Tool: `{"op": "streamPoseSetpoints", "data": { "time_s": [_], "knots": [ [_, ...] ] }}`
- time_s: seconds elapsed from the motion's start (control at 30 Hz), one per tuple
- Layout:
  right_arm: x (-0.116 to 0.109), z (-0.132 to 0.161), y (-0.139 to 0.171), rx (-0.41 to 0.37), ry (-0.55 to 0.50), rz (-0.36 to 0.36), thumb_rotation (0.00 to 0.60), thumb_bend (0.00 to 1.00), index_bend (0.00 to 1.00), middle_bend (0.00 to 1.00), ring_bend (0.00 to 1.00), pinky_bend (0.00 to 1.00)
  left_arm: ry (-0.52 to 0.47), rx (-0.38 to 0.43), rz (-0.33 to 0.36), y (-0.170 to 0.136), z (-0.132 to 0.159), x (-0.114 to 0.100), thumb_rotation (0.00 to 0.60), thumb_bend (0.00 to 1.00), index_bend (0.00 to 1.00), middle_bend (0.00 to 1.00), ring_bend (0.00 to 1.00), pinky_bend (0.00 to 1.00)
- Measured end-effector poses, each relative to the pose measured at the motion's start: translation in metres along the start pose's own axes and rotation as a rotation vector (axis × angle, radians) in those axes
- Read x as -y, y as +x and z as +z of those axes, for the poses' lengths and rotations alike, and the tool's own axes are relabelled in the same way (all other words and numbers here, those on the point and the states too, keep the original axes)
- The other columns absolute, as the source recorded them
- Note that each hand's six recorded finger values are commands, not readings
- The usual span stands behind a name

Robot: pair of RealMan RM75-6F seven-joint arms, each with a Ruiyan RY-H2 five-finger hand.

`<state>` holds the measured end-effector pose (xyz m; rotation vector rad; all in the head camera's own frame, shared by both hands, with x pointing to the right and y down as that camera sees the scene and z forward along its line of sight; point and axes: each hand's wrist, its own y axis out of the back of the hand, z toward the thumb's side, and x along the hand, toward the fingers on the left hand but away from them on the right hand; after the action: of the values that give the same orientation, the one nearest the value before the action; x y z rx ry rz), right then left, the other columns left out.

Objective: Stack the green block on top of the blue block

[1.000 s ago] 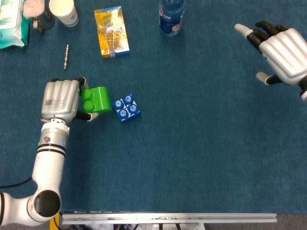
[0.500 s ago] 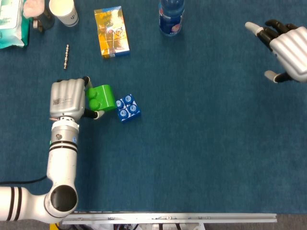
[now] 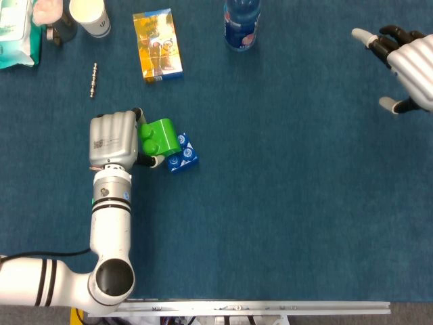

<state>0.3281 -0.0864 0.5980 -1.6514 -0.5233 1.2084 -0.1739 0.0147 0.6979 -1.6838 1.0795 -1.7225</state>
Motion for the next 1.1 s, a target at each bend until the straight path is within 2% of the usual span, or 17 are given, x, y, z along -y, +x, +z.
{"op": "streamPoseSetpoints", "data": {
  "time_s": [0.47,0.7,1.1],
  "knots": [
    [-0.002,-0.008,-0.005,-0.014,-0.008,0.006,0.600,0.17,0.04,0.27,0.14,0.31,-0.042,-0.068,0.020,-0.004,0.004,0.001,0.518,0.04,0.46,0.45,0.42,0.32],
    [0.001,-0.013,-0.007,-0.023,-0.017,0.017,0.600,0.17,0.04,0.27,0.14,0.31,-0.019,-0.096,0.016,-0.007,0.007,0.007,0.520,0.04,0.46,0.45,0.42,0.32],
    [0.004,-0.021,-0.005,-0.018,-0.022,0.023,0.600,0.17,0.04,0.27,0.14,0.31,-0.002,-0.095,0.009,-0.012,0.019,0.015,0.516,0.04,0.46,0.45,0.42,0.32]
  ]
}}
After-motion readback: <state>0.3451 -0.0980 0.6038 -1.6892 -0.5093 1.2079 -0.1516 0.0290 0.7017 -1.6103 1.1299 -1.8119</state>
